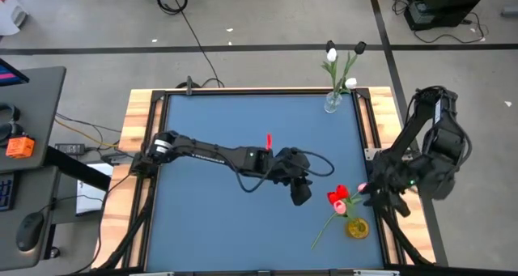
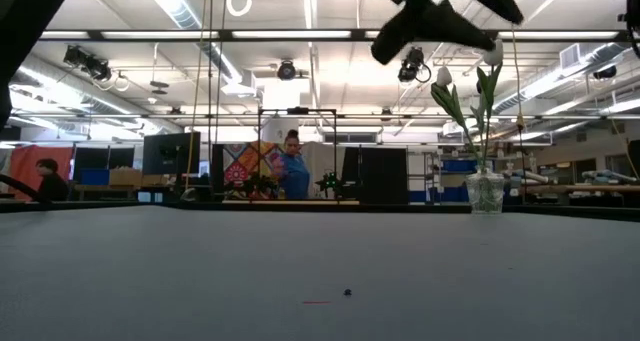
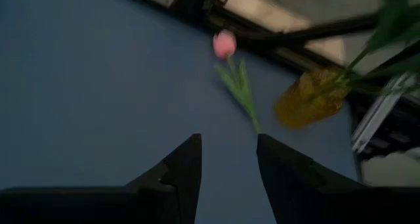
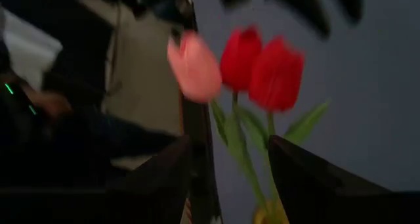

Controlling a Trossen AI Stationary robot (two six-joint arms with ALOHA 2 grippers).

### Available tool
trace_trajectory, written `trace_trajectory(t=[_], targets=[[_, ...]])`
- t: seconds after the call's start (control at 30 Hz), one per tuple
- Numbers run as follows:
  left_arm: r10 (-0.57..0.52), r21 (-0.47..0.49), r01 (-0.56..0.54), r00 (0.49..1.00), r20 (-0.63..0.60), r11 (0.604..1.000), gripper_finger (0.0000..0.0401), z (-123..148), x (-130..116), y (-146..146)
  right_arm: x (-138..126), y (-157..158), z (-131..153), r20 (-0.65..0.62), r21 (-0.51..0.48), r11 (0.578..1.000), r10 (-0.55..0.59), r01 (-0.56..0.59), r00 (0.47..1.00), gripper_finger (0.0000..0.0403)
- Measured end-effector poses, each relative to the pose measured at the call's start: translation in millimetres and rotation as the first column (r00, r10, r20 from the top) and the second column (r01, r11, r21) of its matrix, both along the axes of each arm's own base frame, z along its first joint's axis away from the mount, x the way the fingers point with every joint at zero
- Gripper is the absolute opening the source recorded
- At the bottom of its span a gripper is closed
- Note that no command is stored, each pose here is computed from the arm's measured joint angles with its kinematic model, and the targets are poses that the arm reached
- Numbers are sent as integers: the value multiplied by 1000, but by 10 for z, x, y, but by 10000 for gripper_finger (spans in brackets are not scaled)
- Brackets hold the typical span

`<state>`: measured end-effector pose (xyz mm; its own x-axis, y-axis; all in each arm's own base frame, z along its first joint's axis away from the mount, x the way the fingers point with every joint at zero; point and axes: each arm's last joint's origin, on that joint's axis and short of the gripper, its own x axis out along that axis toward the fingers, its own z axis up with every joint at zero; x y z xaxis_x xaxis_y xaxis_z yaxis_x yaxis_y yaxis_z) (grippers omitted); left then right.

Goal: Sort flowers into vase by color
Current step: Put the pink flower into the yellow vase

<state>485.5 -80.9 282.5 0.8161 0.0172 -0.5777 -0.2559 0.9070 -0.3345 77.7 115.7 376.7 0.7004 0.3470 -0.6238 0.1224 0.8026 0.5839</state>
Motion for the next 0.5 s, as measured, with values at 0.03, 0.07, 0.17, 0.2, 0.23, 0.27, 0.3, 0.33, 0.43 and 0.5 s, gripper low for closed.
trace_trajectory(t=[0.03,0.07,0.17,0.2,0.23,0.27,0.3,0.33,0.43,0.5], targets=[[-2,1,2,1000,-17,1000,153,-36,-2,-17,-9,-29,19,22,7,1000,-17,17,1000,210],[-3,1,3,999,-35,1000,153,-73,-5,-32,-19,-58,35,40,14,999,-32,32,999,210],[0,-14,-1,1000,-20,1000,153,-133,45,-65,-42,-122,66,65,41,997,-70,67,995,210],[2,-19,-3,999,-33,1000,153,-154,37,-84,-47,-135,71,66,49,996,-80,77,995,210],[8,-27,-9,1000,-29,1000,153,-194,62,-90,-51,-147,77,71,56,995,-89,86,993,210],[9,-33,-9,1000,-9,999,153,-216,97,-99,-53,-152,79,74,57,994,-94,90,993,210],[6,-34,-6,1000,-13,999,153,-241,103,-116,-52,-153,80,77,57,994,-97,93,992,210],[5,-30,-6,999,-34,1000,153,-297,105,-128,-50,-151,80,78,56,994,-99,95,992,210],[9,-41,-9,1000,2,999,153,-454,214,-155,-31,-129,76,85,51,993,-111,107,990,210],[10,-52,-7,999,42,999,153,-591,303,-189,-11,-126,83,92,60,991,-127,122,988,209]])
